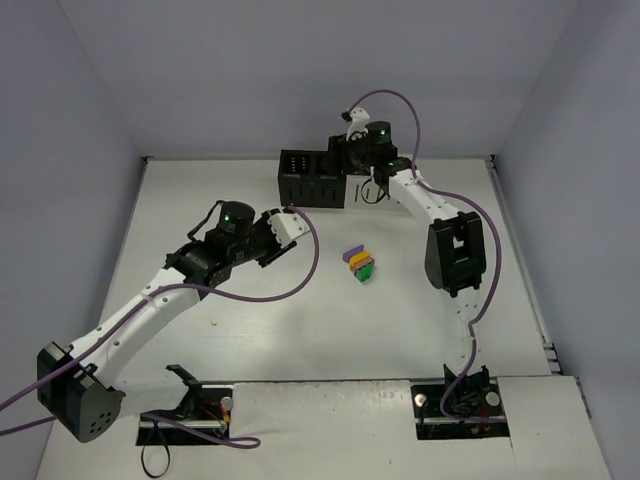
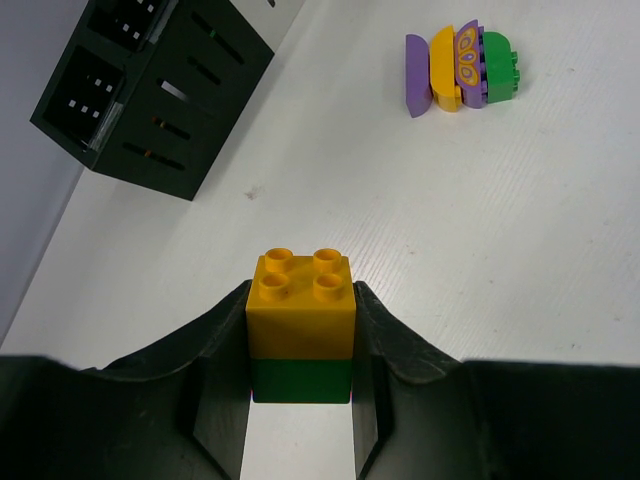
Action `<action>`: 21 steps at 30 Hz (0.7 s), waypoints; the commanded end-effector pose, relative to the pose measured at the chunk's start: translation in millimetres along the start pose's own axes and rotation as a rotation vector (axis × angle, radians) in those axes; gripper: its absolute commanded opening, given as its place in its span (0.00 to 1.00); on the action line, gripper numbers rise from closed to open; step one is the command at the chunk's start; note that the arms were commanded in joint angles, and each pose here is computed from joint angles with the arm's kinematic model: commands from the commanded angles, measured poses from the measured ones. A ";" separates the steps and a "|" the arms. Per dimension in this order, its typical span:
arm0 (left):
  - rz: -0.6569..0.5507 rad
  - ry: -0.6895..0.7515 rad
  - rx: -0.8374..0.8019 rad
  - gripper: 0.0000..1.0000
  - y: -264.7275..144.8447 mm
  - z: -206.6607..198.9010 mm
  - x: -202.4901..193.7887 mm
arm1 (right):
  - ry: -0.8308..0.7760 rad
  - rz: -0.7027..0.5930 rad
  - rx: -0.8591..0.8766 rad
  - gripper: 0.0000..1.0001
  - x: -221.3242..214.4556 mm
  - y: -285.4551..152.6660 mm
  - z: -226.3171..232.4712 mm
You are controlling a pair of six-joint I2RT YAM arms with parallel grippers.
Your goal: Sort the legos into containers by color
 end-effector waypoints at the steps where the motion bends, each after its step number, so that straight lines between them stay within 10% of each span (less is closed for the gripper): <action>1: -0.120 0.012 0.017 0.14 -11.9 4.1 23.9 | -0.048 -0.149 -0.022 0.62 54.1 -26.0 -1.8; 21: -0.155 0.038 -0.021 0.15 -15.6 0.4 24.7 | 0.130 -0.258 0.511 0.70 64.1 -181.9 145.7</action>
Point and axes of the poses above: each gripper's point midway between its finger pads, its own y axis out along the fingers, its own z axis along the line the jaws close on, x = y × z, the point moved 10 cm from there along -y, back along the fingers, and after that the axes turned 15 degrees about -y, right-handed, at the moved point
